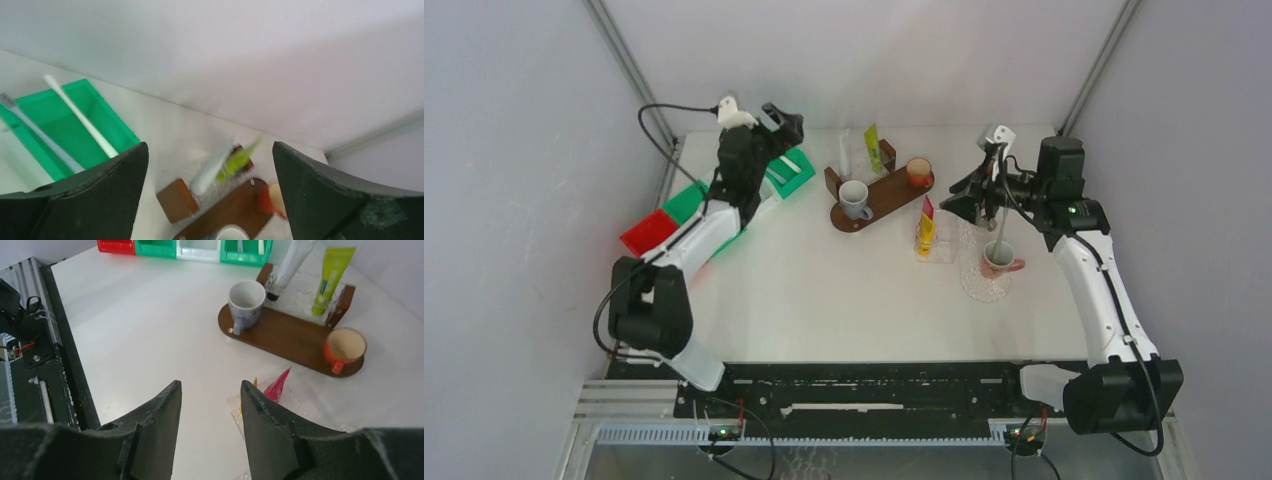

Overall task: Prepare toiletry sets of a toothbrush and toothpaste on the tray
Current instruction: Place the toothbrush in the cup.

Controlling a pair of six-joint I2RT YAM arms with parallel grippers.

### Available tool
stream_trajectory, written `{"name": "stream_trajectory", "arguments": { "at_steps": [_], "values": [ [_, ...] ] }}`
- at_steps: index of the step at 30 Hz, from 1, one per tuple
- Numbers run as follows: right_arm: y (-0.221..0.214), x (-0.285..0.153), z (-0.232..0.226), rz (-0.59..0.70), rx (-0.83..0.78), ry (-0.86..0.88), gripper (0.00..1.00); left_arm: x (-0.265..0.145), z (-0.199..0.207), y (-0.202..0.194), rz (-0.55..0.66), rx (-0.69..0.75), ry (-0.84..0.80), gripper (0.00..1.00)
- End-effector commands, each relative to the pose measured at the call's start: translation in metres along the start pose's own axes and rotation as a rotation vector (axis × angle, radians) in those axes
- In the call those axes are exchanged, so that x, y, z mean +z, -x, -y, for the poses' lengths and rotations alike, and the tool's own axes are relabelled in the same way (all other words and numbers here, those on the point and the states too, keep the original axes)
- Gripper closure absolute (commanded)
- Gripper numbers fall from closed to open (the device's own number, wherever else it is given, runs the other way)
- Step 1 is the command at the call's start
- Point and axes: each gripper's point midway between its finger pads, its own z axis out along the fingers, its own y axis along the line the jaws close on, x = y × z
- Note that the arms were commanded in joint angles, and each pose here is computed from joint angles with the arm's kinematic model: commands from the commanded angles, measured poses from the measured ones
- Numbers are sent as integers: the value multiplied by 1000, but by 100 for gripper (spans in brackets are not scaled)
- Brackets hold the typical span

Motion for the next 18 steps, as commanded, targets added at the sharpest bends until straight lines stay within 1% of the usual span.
{"name": "stream_trajectory", "arguments": {
  "at_steps": [1,2,4,6,8,9,11,14,18],
  "values": [
    [-24,3,8,-31,75,2,45,31,-61,14,-68,-58,506,7],
    [-28,2,8,-30,88,8,45,38,-71,12,-96,-49,592,11],
    [-30,-2,9,-19,107,14,45,57,-83,10,-135,-19,677,20],
    [-30,-4,11,-17,106,4,45,73,-95,5,-150,-9,703,29],
    [-31,-4,12,-24,95,-6,45,84,-110,3,-152,-21,716,42],
    [-32,-3,12,-27,91,-7,45,89,-118,4,-146,-32,723,45],
    [-35,-2,13,-33,93,-5,45,97,-131,3,-149,-62,716,45],
    [-39,2,15,-46,99,-6,45,112,-143,-13,-179,-109,676,44],
    [-43,3,18,-55,108,-12,45,125,-150,-36,-230,-109,640,42]
  ]
}}
